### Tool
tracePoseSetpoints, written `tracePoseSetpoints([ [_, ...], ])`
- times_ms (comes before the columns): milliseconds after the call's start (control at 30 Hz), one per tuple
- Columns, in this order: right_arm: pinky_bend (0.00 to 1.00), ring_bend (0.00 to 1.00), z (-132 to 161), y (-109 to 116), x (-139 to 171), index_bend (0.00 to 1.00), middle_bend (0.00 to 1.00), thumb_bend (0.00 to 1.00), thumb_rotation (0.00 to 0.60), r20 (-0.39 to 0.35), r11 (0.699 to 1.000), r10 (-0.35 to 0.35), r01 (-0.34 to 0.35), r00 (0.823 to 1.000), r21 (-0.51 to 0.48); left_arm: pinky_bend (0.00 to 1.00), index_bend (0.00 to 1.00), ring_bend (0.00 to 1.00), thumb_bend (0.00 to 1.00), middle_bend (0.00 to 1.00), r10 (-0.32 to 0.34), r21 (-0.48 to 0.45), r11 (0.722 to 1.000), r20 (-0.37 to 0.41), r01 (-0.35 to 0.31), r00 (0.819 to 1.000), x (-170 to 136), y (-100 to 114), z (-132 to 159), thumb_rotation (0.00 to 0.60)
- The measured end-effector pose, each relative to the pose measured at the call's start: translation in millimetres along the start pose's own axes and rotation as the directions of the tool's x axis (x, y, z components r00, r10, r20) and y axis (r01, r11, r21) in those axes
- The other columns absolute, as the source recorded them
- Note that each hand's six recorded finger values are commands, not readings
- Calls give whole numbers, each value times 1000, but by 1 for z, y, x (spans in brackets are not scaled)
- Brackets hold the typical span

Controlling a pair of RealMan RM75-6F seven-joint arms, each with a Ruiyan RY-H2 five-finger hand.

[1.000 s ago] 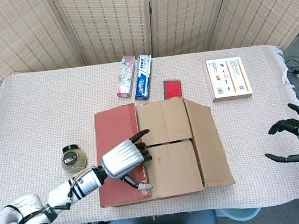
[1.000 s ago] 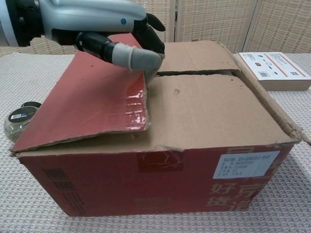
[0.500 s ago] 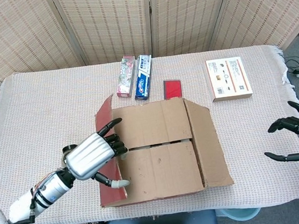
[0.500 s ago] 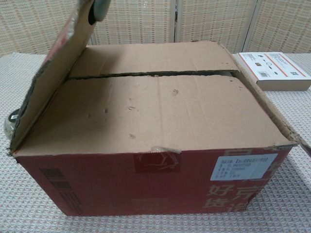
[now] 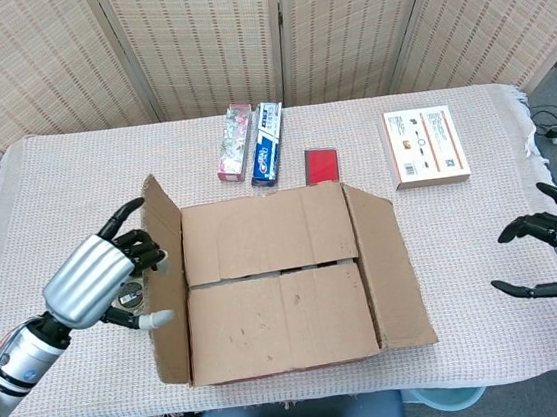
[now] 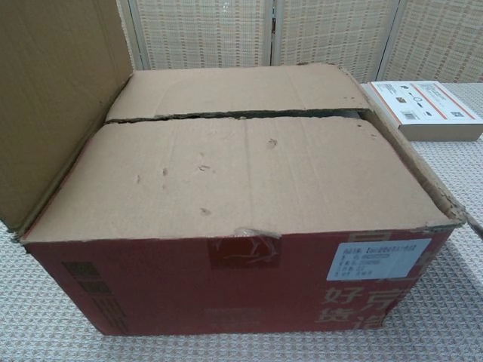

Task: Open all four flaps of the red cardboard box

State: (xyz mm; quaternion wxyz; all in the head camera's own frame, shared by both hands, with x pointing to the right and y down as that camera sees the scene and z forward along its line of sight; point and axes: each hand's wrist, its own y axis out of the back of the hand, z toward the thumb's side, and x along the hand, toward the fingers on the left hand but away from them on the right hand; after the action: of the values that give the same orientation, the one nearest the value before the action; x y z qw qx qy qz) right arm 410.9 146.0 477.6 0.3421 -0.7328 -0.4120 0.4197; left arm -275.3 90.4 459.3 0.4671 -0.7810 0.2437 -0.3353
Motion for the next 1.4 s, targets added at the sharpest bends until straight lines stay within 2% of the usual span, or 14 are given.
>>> tracePoseSetpoints([
  [67, 48, 435, 2, 0, -1, 442, 493, 141, 365, -4, 1000, 3, -3, 1000, 3, 0, 543, 403, 171, 575, -5, 2, 1000, -36, 5, 999, -5, -1, -10, 0],
  [200, 47, 423, 5, -2, -4, 442, 471, 140, 440, -9, 1000, 15, -14, 1000, 19, 0, 523, 388, 172, 571, -13, -2, 1000, -113, 13, 994, -15, -4, -30, 0],
  [267, 47, 410, 8, -5, -6, 419, 434, 140, 456, -14, 999, 28, -28, 1000, 38, 0, 492, 364, 171, 545, -18, -5, 1000, -142, 18, 990, -18, -7, -37, 0],
  [400, 48, 356, 19, -13, -13, 282, 324, 141, 494, -41, 996, 57, -54, 998, 72, 0, 371, 301, 171, 450, -41, -33, 999, -201, 35, 979, -21, -17, -49, 0],
  [467, 53, 295, 27, -19, -18, 181, 250, 142, 571, -62, 993, 78, -72, 995, 89, 0, 320, 278, 171, 407, -51, -41, 998, -219, 43, 974, -22, -22, -52, 0],
  [533, 68, 255, 36, -25, -24, 131, 208, 143, 600, -85, 991, 99, -90, 992, 99, 0, 289, 262, 171, 372, -55, -27, 998, -230, 50, 972, -22, -26, -55, 0],
  [733, 77, 216, 71, -41, -53, 75, 159, 142, 600, -173, 987, 132, -113, 976, 117, 0, 257, 249, 172, 342, -54, -5, 999, -271, 54, 961, -26, -37, -59, 0],
  [900, 77, 210, 96, -55, -83, 58, 143, 143, 600, -220, 985, 137, -108, 966, 138, 0, 253, 248, 171, 341, -65, -11, 998, -261, 64, 963, -29, -42, -53, 0],
  [1200, 77, 195, 137, -92, -126, 37, 113, 143, 600, -263, 978, 160, -117, 951, 174, 0, 254, 243, 172, 334, -102, -31, 995, -218, 97, 971, -32, -53, -38, 0],
  [1400, 63, 182, 156, -117, -143, 20, 90, 143, 600, -273, 975, 189, -147, 943, 166, 0, 253, 235, 171, 325, -118, -35, 993, -205, 113, 972, -36, -58, -33, 0],
])
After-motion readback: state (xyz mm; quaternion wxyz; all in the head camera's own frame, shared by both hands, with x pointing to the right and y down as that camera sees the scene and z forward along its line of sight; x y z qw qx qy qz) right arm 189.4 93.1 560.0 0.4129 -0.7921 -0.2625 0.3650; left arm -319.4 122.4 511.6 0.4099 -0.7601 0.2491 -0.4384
